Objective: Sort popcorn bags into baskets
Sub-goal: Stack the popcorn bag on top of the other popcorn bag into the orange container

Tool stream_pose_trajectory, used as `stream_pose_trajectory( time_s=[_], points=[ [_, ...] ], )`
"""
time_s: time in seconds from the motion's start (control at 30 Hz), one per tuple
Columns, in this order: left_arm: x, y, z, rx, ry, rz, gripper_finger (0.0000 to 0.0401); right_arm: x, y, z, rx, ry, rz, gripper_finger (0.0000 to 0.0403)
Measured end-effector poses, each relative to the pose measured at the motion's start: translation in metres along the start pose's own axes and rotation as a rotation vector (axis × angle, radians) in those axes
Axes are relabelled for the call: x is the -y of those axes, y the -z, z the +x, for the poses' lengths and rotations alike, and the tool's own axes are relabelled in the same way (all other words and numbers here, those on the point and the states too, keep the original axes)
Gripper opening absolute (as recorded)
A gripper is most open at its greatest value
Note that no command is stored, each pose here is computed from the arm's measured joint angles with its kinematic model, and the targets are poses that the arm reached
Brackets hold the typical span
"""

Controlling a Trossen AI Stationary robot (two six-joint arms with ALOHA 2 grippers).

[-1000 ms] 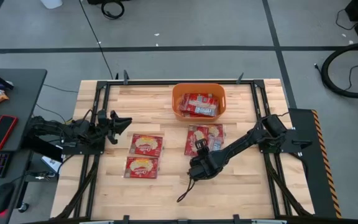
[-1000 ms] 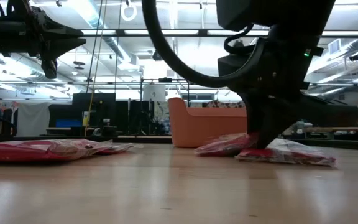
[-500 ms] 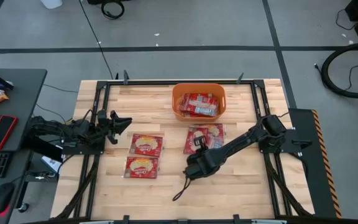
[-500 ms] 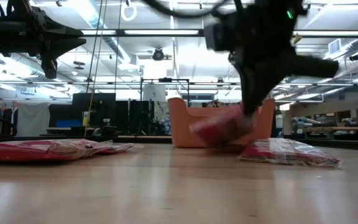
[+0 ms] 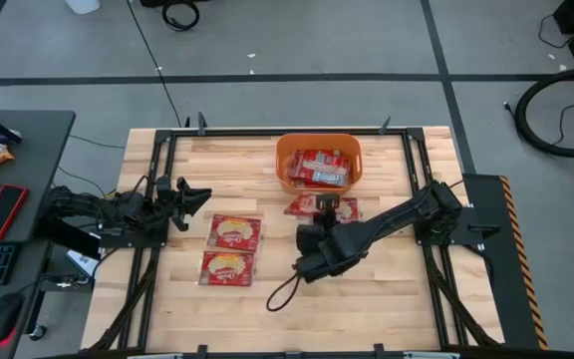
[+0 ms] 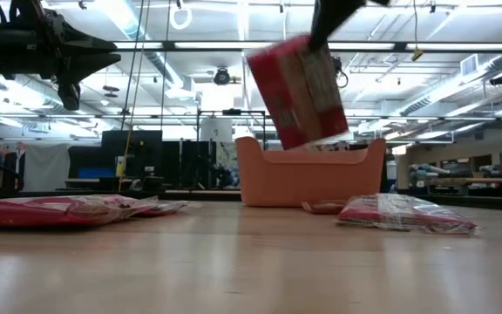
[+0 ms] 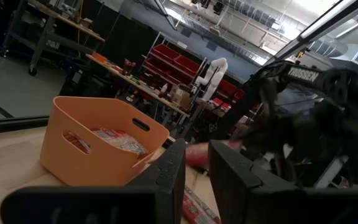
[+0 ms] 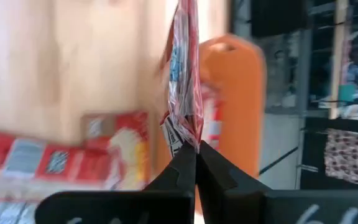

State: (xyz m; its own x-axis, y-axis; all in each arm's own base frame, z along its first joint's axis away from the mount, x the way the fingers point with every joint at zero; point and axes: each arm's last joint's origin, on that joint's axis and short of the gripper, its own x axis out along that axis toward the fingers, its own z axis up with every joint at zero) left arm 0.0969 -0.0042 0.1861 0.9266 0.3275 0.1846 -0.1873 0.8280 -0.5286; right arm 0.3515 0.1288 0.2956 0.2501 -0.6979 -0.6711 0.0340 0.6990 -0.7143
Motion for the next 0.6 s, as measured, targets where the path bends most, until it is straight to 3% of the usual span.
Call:
stream_pose_trajectory(
  time_s=[0.13,0.27,0.4,0.6],
  points=[
    [0.0,0.0,0.0,0.0,0.0,0.0,0.0073,0.025,0.004,-0.009,0.057,0.085,0.11,0.0008],
    [0.0,0.0,0.0,0.0,0.0,0.0,0.0073,0.051,0.007,-0.004,0.049,0.094,0.279,0.0007],
    [0.0,0.0,0.0,0.0,0.0,-0.001,0.0073,0.075,0.008,0.015,-0.015,0.079,0.422,0.0007],
    [0.0,0.0,0.0,0.0,0.0,0.0,0.0073,0.108,0.009,0.058,-0.156,0.066,0.52,0.0006]
  ],
)
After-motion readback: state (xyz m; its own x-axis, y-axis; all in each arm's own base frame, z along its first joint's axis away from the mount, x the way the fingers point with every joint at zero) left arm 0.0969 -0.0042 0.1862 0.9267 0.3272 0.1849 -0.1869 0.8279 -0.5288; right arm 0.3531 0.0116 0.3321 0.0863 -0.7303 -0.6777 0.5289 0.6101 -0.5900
